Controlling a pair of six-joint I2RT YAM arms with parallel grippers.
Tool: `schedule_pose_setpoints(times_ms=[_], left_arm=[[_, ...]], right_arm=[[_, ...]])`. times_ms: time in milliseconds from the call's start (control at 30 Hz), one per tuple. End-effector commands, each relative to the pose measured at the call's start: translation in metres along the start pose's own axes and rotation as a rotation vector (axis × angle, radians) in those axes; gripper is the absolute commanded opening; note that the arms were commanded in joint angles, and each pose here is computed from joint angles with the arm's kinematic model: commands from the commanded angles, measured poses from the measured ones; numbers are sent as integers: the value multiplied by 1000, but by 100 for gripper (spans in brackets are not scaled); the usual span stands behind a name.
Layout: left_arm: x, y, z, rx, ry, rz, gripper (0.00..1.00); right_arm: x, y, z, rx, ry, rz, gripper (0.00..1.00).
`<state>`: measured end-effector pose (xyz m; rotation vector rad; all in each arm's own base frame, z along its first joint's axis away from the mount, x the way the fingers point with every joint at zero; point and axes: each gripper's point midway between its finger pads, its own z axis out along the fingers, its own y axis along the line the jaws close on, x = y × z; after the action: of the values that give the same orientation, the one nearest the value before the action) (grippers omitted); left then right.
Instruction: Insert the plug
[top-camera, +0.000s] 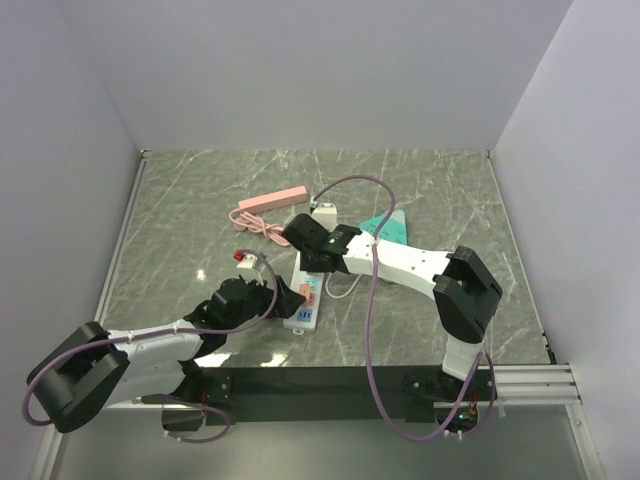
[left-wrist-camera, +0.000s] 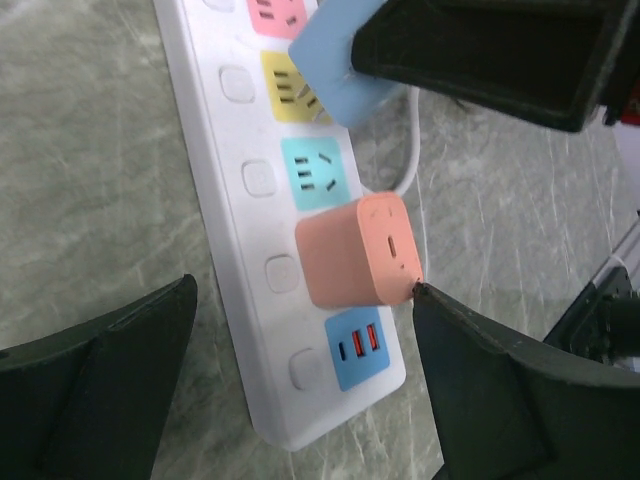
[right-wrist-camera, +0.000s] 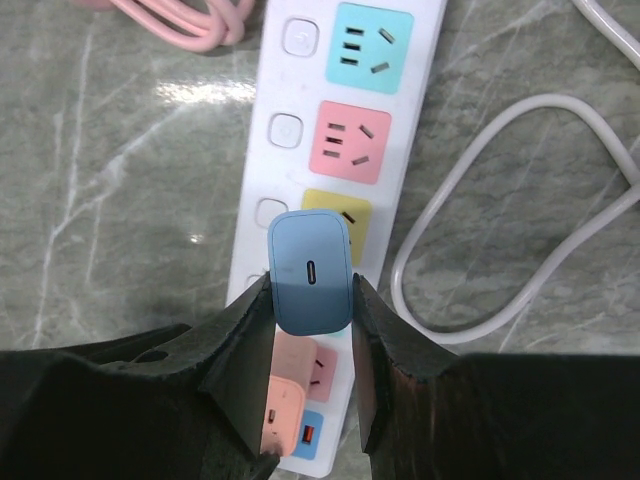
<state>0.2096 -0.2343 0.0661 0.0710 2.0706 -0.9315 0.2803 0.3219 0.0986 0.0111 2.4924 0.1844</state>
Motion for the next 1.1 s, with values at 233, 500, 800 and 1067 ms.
schedule_pose_setpoints(times_ms=[233, 500, 800, 1067], left_arm=[[24, -27, 8, 191, 83, -65, 94], [17, -67, 10, 349, 92, -19, 94], [22, -113, 17, 550, 123, -7, 94], [-14, -75, 16, 260, -6, 98, 97]], right_arm=[[0, -12, 1, 49, -37, 14, 0], [-2, -31, -10, 66, -81, 40, 0], [-13, -54, -24, 46, -162, 34, 0], [-27, -53, -31, -8, -230, -6, 0]])
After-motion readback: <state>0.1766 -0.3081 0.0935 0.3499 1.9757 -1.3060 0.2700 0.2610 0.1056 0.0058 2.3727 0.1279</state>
